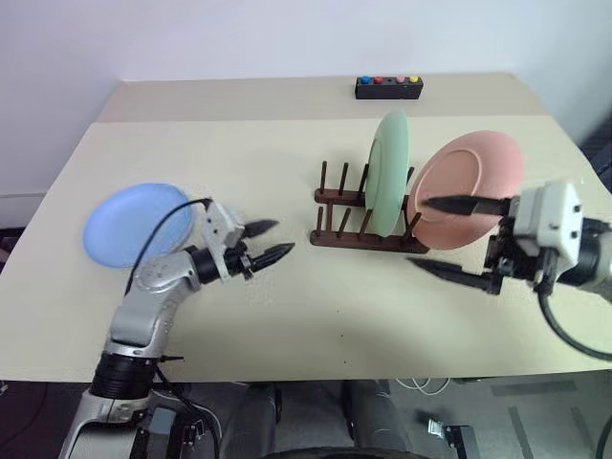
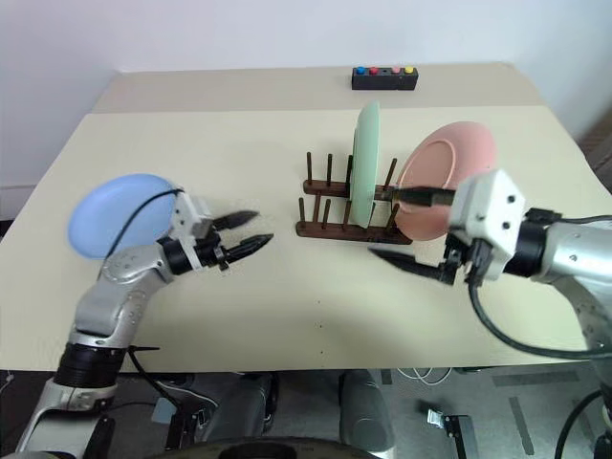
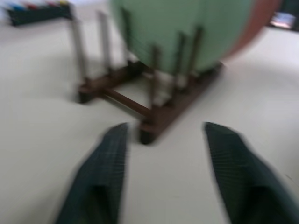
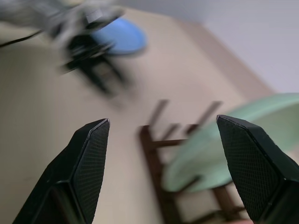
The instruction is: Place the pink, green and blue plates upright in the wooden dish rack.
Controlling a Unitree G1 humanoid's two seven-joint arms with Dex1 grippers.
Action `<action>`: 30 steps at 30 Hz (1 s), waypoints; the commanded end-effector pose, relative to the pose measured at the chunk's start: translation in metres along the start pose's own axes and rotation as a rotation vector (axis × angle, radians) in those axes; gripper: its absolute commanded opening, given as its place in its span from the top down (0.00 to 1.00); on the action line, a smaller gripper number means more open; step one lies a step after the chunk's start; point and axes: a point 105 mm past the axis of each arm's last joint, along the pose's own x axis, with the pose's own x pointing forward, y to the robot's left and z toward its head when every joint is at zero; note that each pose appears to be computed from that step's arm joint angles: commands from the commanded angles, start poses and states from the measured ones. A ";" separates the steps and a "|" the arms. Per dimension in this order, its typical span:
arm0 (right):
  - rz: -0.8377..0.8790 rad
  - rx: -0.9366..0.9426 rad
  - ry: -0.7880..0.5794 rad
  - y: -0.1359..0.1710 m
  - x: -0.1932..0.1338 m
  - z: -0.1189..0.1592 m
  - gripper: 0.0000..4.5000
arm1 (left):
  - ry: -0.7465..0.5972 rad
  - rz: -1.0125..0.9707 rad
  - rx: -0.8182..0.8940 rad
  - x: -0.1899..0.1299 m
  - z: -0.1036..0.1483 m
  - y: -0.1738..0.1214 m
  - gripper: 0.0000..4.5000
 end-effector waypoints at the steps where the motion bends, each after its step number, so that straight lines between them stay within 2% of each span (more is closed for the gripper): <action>1: 0.084 -0.053 -0.017 0.014 0.013 0.005 0.17 | -0.032 0.160 0.050 -0.020 0.019 0.032 0.02; 4: 0.121 -0.075 -0.047 0.016 0.022 0.010 0.17 | 0.004 0.345 0.107 -0.038 0.023 0.064 0.02; 7: 0.170 -0.086 -0.087 0.018 0.031 0.013 0.17 | 0.085 0.615 0.121 -0.074 0.029 0.110 0.02; 13: 0.200 -0.084 -0.113 0.015 0.039 0.009 0.17 | 0.139 0.884 0.033 -0.119 0.038 0.149 0.02; 16: 0.213 -0.080 -0.142 0.015 0.042 0.010 0.17 | 0.258 1.110 -0.045 -0.166 0.035 0.178 0.02; 21: 0.206 -0.071 -0.158 0.013 0.045 0.007 0.17 | 0.537 1.180 -0.121 -0.203 0.001 0.189 0.02; 24: 0.193 -0.068 -0.159 0.013 0.045 0.005 0.17 | 0.553 1.201 -0.146 -0.211 -0.002 0.195 0.02; 27: 0.180 -0.061 -0.169 0.014 0.045 0.006 0.17 | 0.550 1.163 -0.202 -0.206 -0.011 0.197 0.02; 30: 0.170 -0.059 -0.167 0.014 0.045 0.005 0.17 | 0.608 1.114 -0.233 -0.198 -0.025 0.195 0.02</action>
